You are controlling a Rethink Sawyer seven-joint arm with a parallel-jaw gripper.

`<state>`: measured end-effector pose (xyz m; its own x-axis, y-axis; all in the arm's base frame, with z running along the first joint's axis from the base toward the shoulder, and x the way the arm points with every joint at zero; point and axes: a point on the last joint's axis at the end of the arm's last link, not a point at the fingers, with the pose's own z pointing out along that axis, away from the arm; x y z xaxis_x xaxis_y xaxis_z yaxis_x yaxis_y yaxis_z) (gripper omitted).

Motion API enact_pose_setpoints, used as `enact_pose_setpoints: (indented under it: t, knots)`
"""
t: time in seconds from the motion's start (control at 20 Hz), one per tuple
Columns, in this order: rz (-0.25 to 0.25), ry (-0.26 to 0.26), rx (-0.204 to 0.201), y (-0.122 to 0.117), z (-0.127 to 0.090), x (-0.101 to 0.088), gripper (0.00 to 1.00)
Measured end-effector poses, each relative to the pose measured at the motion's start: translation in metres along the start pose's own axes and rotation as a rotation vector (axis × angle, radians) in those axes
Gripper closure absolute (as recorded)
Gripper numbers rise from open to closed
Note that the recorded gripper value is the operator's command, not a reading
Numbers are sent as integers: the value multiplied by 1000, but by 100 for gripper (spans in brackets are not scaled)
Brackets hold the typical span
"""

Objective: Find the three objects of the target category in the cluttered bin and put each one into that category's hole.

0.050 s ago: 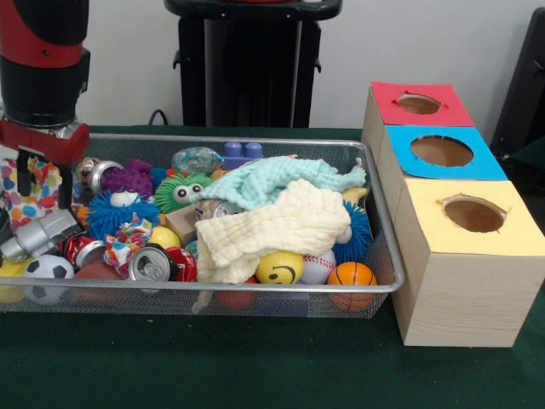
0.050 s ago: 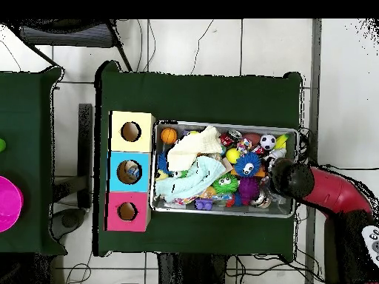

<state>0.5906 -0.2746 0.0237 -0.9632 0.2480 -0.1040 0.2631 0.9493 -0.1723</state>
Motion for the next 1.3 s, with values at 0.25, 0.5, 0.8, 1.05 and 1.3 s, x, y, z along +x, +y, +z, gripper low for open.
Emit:
enact_pose_setpoints:
  t: [0.25,0.5,0.8,1.05,1.3]
  knots:
    - [-16,-2,9,-2,1,1,0]
    - [-30,0,17,-5,4,4,0]
    - [-60,6,30,-7,18,7,0]
    - [-76,13,40,-8,28,4,0]
    - [-79,32,43,-7,30,1,0]
